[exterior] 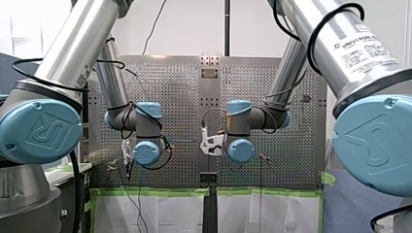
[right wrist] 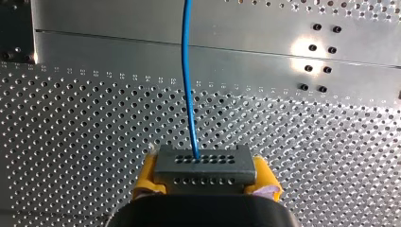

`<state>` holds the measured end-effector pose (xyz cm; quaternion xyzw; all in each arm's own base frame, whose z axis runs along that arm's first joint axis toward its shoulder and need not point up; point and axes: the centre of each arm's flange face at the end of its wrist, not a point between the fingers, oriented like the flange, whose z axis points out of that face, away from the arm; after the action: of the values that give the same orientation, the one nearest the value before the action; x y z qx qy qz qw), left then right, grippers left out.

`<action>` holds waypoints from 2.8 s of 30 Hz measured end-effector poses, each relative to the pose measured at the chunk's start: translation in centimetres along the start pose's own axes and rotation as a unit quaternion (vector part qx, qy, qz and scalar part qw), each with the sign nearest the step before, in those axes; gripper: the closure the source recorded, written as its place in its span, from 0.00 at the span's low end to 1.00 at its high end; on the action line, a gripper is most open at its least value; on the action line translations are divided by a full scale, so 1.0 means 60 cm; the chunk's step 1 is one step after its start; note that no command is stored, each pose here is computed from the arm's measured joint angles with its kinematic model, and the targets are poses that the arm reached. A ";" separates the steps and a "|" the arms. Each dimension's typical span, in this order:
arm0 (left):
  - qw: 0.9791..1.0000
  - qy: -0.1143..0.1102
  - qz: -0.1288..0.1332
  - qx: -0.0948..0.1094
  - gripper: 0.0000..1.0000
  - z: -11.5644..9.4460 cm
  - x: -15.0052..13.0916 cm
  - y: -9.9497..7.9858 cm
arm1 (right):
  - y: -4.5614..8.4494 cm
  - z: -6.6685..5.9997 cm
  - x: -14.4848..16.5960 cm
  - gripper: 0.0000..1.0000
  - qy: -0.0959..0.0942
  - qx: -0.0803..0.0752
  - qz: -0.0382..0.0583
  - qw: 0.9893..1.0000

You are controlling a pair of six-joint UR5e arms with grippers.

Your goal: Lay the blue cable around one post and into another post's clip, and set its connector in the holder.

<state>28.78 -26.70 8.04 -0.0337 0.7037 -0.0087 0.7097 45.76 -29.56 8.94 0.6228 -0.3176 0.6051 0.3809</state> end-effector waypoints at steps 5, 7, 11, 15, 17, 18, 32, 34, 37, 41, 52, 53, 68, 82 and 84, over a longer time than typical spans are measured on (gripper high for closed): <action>1.000 0.000 0.000 0.000 1.00 0.000 0.000 0.000 | 0.000 0.000 0.000 1.00 0.000 0.000 0.000 1.000; 1.000 0.000 0.000 0.000 1.00 0.000 0.000 0.000 | 0.000 0.000 0.000 1.00 0.000 0.000 0.000 1.000; 1.000 0.000 0.000 0.000 1.00 0.000 0.000 0.000 | 0.000 0.000 0.000 1.00 0.000 0.000 0.000 1.000; 1.000 0.000 0.000 0.000 1.00 0.000 0.000 0.000 | 0.000 0.000 0.000 1.00 0.000 0.000 0.000 1.000; 1.000 0.000 0.000 0.000 1.00 0.000 0.000 0.000 | 0.000 0.000 0.000 1.00 0.000 0.000 0.000 1.000; 1.000 0.000 0.000 0.000 1.00 0.000 0.000 0.000 | 0.000 0.000 0.000 1.00 0.000 0.000 0.000 1.000; 1.000 0.000 0.000 0.001 1.00 -0.001 0.000 -0.001 | 0.000 0.001 0.001 1.00 0.002 0.001 0.001 1.000; 1.000 0.000 0.000 0.001 1.00 -0.001 0.000 -0.001 | 0.000 0.001 0.001 1.00 0.002 0.001 0.001 1.000; 1.000 0.000 0.000 0.001 1.00 -0.001 0.000 -0.001 | 0.000 0.001 0.001 1.00 0.002 0.001 0.001 1.000; 1.000 0.000 0.000 0.001 1.00 -0.001 0.000 -0.001 | 0.000 0.001 0.001 1.00 0.002 0.001 0.001 1.000; 0.999 -0.023 -0.041 0.004 1.00 0.000 -0.023 0.028 | -0.034 -0.037 -0.043 1.00 -0.036 0.003 0.015 0.999; 0.999 -0.024 -0.046 0.005 1.00 -0.002 -0.024 0.032 | -0.038 -0.041 -0.046 1.00 -0.038 0.003 0.018 0.999; 0.994 -0.039 -0.088 0.053 1.00 -0.049 -0.020 0.050 | -0.072 -0.067 -0.048 1.00 -0.041 0.008 0.027 0.999; 0.992 -0.077 -0.078 0.059 1.00 0.012 -0.080 0.030 | -0.061 -0.027 0.032 1.00 -0.004 0.000 0.078 0.997; 0.991 -0.084 -0.086 0.059 1.00 0.023 -0.092 0.026 | -0.059 -0.017 0.049 1.00 0.003 0.004 0.087 0.996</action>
<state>30.03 -24.76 13.47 -0.0526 0.6343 -0.1078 0.7637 48.44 -26.69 11.51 0.5926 -0.3673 0.6388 0.3254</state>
